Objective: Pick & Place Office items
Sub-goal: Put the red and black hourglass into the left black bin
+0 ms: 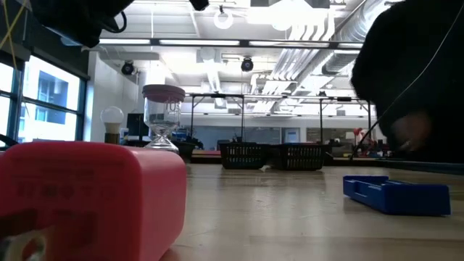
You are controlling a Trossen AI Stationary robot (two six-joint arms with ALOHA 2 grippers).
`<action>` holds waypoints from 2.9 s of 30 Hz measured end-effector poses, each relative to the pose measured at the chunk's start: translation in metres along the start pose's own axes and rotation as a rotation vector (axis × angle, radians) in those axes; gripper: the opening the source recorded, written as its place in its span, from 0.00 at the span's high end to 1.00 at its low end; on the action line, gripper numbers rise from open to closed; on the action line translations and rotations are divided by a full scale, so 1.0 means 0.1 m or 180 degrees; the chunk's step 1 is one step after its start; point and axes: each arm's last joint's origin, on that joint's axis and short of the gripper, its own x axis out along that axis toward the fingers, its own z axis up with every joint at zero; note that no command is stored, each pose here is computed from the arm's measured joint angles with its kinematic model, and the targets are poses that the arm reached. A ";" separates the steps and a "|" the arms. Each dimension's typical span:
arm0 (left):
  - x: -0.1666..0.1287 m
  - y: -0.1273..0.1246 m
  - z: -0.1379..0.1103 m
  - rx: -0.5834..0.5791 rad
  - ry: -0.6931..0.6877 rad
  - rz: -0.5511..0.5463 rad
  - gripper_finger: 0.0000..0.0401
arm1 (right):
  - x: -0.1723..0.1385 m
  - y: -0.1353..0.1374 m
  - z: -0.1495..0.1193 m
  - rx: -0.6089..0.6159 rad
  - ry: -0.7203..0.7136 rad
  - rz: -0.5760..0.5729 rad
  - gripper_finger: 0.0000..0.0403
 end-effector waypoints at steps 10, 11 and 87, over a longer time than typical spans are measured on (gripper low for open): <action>0.00 0.00 0.00 0.0108 -0.0018 0.0014 0.35 | 0.04 -0.07 -0.04 -0.0041 0.0038 -0.0066 0.62; 0.00 0.00 0.00 0.0119 -0.0011 0.0009 0.35 | 0.04 -0.07 -0.04 -0.0045 0.0042 -0.0064 0.62; -0.45 -0.41 1.72 0.2482 0.3230 0.4243 0.46 | -0.47 0.58 -0.18 0.0262 0.1350 -0.0189 0.10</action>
